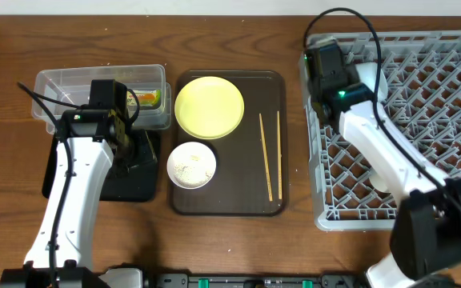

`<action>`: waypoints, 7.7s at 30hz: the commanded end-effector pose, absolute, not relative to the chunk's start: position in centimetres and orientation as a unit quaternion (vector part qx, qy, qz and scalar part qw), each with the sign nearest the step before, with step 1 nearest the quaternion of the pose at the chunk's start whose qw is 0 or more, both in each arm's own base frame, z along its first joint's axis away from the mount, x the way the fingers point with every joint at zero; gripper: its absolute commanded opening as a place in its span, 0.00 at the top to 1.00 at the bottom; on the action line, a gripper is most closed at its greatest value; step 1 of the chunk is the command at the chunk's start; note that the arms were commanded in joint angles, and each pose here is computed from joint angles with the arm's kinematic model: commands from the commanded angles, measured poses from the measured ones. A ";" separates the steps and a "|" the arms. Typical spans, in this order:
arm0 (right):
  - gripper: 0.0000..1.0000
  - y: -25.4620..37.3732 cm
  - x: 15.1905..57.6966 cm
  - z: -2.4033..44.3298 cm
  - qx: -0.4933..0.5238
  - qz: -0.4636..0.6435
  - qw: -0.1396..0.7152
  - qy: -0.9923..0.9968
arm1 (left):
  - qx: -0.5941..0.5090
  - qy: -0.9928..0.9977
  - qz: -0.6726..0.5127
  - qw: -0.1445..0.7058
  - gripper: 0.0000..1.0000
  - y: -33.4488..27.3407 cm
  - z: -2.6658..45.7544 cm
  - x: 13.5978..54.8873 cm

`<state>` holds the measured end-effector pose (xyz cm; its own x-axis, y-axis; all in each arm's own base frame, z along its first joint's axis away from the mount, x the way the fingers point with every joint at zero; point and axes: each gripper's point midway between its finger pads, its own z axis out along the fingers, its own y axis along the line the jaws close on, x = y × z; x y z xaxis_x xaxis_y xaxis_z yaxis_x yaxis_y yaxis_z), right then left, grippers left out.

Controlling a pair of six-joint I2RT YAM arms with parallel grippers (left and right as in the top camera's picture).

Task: Sort waste into correct bins and load items into the dishwasher rack
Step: 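Move the right gripper back to the tray and grasp the yellow plate rim, then carry the yellow plate with the right gripper and stand it in the rack, then return the right gripper to the tray and grasp one chopstick, then carry the chopstick with the right gripper and drop it into the rack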

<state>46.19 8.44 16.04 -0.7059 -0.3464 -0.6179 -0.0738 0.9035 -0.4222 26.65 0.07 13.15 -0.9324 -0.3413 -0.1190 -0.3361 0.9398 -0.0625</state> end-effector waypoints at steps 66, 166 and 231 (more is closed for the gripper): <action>0.99 1.7 45.5 27.1 -0.011 -0.387 0.446 0.807 | -0.177 0.981 -0.020 0.073 0.41 0.2 13.7 26.9; 0.74 19.7 30.7 -1.1 -0.034 -0.035 0.018 0.999 | -0.177 0.981 -0.020 0.076 0.41 0.2 13.7 27.0; 0.84 7.2 32.0 8.4 -0.017 -0.041 0.077 0.996 | -0.177 0.981 -0.020 0.076 0.41 0.2 13.7 27.0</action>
